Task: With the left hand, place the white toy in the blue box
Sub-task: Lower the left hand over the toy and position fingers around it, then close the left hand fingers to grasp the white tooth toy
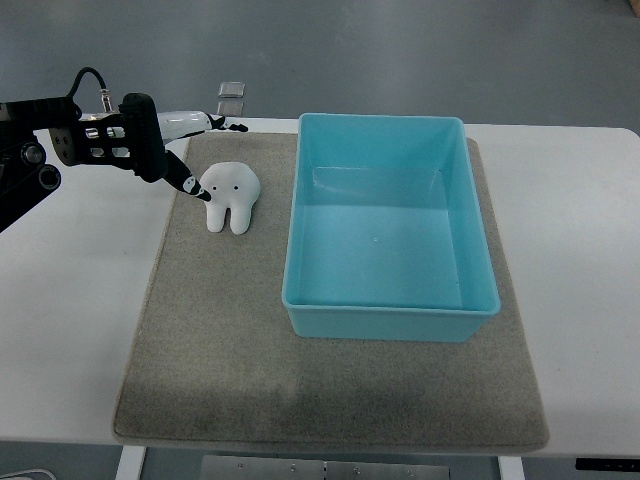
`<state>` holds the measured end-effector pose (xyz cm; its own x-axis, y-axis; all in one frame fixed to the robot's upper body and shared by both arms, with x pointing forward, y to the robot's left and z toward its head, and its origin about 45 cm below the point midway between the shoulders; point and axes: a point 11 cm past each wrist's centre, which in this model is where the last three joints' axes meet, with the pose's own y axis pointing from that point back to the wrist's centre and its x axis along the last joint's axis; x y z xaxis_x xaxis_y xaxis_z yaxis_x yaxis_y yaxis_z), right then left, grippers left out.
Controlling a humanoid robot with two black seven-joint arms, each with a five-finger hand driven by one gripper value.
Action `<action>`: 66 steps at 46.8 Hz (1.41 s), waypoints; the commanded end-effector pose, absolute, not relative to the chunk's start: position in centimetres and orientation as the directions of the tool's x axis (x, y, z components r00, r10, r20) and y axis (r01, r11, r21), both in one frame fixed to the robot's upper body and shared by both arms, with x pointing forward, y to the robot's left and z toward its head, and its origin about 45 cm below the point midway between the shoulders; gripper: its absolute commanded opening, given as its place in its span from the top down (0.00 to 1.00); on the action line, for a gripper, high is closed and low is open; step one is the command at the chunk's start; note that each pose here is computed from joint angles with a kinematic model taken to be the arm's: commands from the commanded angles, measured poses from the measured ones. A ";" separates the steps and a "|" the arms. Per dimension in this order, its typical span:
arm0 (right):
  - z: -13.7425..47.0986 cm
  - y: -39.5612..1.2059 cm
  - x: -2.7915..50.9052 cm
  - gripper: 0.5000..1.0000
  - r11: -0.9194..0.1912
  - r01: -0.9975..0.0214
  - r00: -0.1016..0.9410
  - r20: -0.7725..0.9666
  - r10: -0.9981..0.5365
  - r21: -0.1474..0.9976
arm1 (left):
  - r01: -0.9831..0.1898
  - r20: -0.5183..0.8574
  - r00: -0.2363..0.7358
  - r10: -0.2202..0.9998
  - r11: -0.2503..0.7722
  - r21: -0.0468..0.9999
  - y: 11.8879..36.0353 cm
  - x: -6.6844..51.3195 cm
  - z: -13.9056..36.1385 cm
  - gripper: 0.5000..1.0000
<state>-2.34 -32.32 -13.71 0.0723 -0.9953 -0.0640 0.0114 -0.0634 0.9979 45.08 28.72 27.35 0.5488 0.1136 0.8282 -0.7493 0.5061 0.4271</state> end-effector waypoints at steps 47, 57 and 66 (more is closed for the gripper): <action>-13.7 -32.3 -2.4 0.13 -0.063 0.012 0.072 -0.064 -0.995 0.998 | -0.754 0.839 0.537 0.085 0.494 0.433 27.0 45.3 24.1 0.02; -13.7 -32.3 -2.4 0.13 -0.063 0.012 0.072 -0.064 -0.995 0.998 | -0.761 0.836 0.541 0.089 0.475 0.442 27.4 45.5 23.4 0.03; -13.7 -32.3 -2.4 0.13 -0.063 0.012 0.072 -0.064 -0.995 0.998 | -0.764 0.840 0.535 0.089 0.477 0.436 27.2 45.6 23.3 0.04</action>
<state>-2.35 -32.32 -13.71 0.0722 -0.9953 -0.0638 0.0116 -0.0631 0.9979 45.60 27.23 23.38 0.5351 0.0906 0.8399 -0.7642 0.4756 0.4356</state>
